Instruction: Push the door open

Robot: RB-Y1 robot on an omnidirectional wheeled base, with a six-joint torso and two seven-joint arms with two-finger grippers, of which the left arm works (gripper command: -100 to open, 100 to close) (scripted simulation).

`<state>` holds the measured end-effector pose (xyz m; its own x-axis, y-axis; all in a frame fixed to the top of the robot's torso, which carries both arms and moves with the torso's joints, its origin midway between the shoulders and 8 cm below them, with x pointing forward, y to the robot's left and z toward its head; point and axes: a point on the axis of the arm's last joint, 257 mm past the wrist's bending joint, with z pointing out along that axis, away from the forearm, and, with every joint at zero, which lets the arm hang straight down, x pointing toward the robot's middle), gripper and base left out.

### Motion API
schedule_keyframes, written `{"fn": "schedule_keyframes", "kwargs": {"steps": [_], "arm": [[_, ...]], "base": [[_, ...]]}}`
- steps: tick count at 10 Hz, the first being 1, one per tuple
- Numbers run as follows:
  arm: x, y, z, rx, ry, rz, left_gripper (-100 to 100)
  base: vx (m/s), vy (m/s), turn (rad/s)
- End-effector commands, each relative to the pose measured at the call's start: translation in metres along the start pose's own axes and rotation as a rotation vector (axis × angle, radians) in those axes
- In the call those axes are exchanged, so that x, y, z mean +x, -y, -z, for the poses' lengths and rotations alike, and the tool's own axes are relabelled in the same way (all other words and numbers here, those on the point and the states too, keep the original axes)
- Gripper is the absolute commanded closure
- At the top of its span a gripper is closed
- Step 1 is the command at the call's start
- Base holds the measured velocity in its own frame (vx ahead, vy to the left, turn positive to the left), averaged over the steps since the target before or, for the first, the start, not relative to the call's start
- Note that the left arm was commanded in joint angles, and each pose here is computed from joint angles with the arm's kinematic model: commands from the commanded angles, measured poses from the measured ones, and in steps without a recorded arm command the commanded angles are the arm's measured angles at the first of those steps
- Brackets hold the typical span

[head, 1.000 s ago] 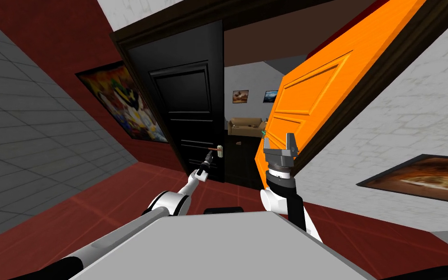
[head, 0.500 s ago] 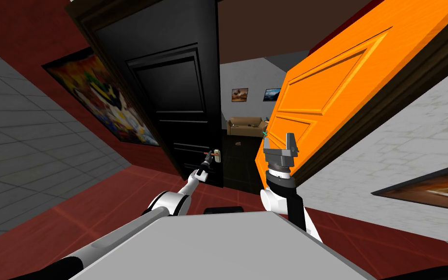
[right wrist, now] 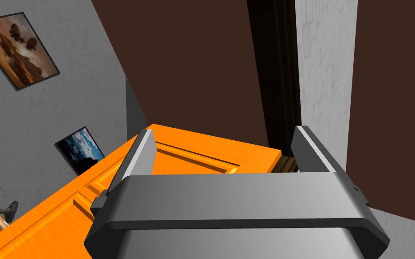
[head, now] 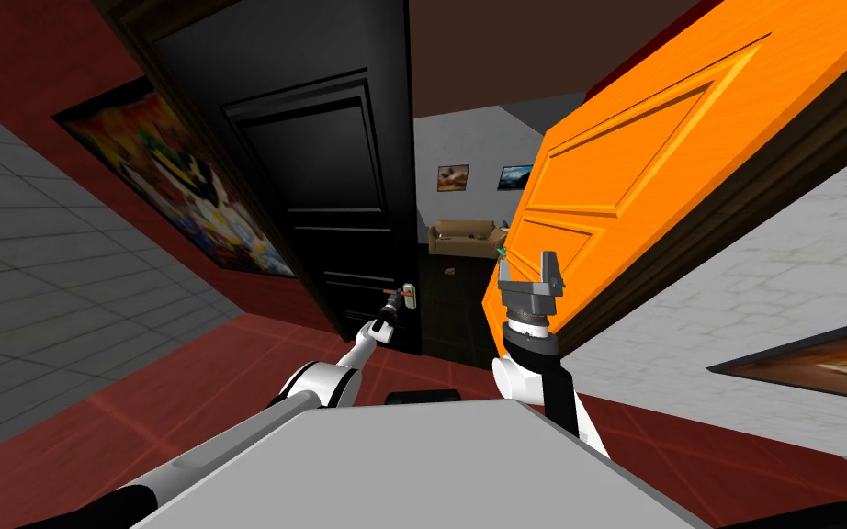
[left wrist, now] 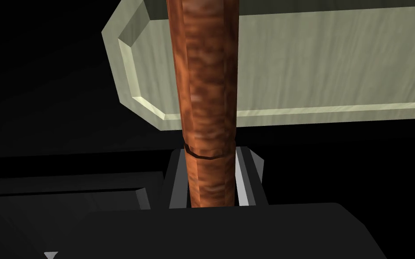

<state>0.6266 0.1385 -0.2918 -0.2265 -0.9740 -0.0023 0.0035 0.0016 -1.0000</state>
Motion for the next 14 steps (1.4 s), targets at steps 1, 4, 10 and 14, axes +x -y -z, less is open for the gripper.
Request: {"fn": "schedule_keyframes", "kwargs": {"steps": [1,4,10,14], "arm": [[0.0,-0.001,0.0004,-0.001,0.0,0.0,100],[-0.011,-0.002,0.0021,-0.005,0.018,-0.003,100],[-0.038,-0.002,0.0059,-0.005,0.066,-0.007,100],[-0.054,-0.002,0.0084,-0.005,0.094,-0.007,100]], "base": [[-0.009,0.005,0.001],[0.035,-0.014,0.007],[0.119,-0.077,0.033],[0.134,-0.089,0.035]]}}
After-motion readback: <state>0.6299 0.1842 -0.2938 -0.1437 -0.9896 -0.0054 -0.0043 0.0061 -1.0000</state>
